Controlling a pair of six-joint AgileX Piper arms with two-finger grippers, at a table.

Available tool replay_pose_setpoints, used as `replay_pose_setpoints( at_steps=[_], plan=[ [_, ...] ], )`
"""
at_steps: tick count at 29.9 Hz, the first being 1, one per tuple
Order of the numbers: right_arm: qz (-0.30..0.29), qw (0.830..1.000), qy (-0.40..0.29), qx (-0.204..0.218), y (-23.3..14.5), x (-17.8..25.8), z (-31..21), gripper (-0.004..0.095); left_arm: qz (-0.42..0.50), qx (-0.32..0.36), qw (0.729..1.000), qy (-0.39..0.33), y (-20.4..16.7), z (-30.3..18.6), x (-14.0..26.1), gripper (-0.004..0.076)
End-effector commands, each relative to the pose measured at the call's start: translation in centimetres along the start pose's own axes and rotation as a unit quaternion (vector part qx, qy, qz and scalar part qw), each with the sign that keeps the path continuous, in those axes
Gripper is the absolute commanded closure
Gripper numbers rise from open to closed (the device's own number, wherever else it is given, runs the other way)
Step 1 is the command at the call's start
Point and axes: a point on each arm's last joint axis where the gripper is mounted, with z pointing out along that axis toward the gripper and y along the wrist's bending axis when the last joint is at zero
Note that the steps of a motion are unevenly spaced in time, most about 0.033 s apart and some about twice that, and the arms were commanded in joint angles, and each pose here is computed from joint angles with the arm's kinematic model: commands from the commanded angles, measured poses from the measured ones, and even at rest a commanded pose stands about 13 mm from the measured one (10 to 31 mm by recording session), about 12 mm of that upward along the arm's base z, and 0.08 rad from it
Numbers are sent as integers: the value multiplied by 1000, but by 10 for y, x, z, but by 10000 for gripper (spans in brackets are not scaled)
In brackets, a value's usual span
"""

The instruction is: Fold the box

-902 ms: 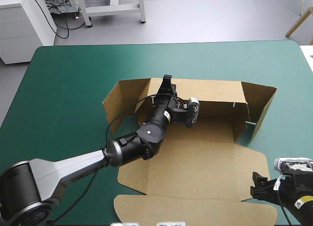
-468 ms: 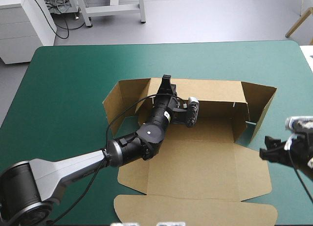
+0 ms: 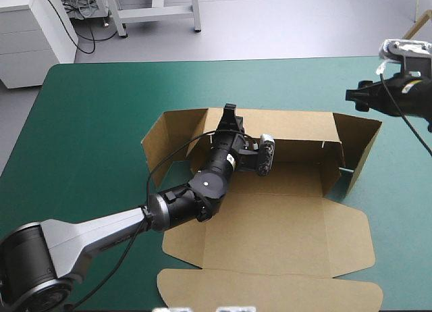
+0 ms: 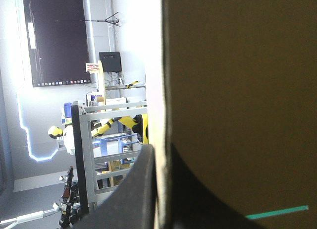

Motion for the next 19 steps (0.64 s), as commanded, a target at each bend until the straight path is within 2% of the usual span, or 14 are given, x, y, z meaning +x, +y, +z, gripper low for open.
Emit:
replay_pose_setpoints(
  at_steps=[1,7,19],
  plan=[
    [3,1000,-21,-8,1,-27,12,217,-24,-14,1000,-6,13,-10,0,734],
    [-3,999,50,3,-4,-32,59,217,-26,-15,1000,-4,14,-10,0,734],
    [-23,988,152,21,-10,-13,78,217,-104,-21,994,10,14,-10,3,734]
  ],
)
